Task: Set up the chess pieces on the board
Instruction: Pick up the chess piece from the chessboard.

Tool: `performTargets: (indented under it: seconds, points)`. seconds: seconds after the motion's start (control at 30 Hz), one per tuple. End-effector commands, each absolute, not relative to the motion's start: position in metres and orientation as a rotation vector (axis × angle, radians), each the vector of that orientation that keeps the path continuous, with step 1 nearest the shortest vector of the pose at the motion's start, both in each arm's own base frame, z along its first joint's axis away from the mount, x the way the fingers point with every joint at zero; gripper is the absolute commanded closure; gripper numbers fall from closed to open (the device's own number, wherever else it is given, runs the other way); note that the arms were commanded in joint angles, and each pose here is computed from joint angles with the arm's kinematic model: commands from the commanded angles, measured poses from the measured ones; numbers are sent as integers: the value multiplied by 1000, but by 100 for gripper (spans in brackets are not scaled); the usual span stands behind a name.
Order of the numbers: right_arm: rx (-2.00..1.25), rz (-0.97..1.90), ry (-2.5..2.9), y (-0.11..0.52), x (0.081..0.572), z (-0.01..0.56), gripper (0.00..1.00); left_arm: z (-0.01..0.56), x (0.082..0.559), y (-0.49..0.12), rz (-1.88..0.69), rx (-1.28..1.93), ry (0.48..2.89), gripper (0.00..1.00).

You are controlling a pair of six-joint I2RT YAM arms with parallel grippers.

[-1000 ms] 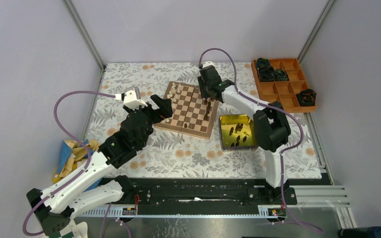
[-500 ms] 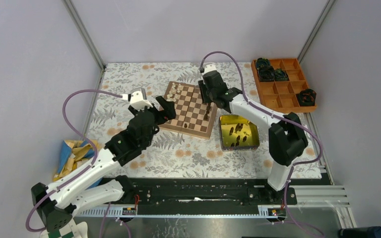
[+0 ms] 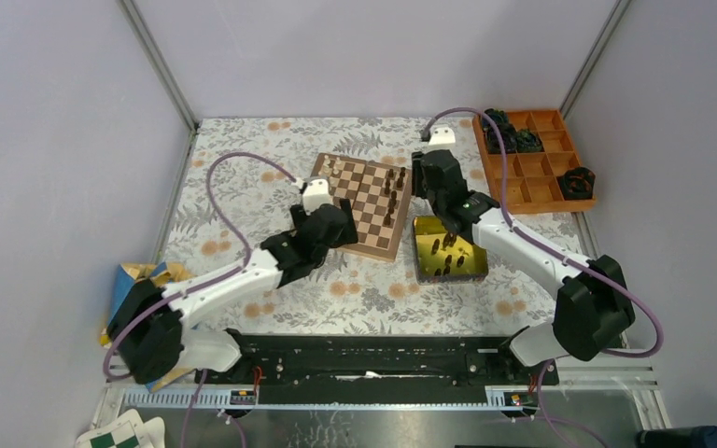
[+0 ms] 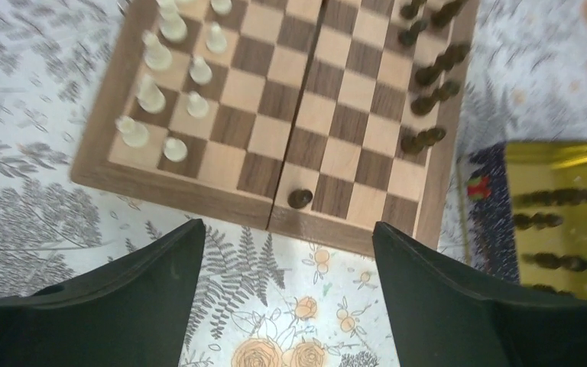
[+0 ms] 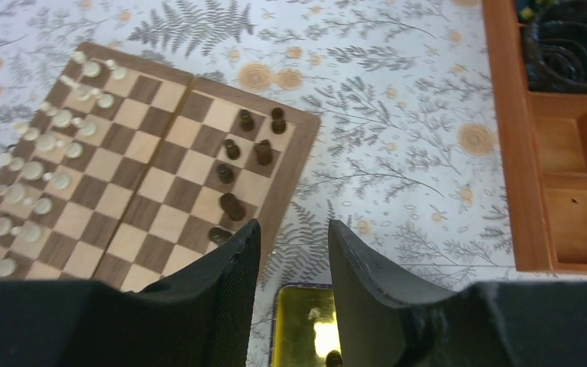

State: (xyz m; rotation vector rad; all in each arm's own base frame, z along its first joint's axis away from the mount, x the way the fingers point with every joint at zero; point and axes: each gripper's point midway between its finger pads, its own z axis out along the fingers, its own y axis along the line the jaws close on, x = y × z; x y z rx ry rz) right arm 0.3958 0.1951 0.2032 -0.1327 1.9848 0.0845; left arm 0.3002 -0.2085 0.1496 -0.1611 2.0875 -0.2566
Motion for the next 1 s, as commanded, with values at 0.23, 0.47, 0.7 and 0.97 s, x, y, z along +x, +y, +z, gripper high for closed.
performTargets:
  seconds: [0.23,0.47,0.7,0.97]
  points:
    - [41,92,1884,155,403,216,55,102,315,-250,-244,-51,2231,32]
    - [44,123,1876,154,401,217,55,81,324,-258,-194,-27,2265,41]
    - [39,132,1871,155,399,218,55,76,335,-258,-152,-33,2252,44]
    - [34,138,1873,157,400,215,56,75,342,-250,-120,-61,2235,51]
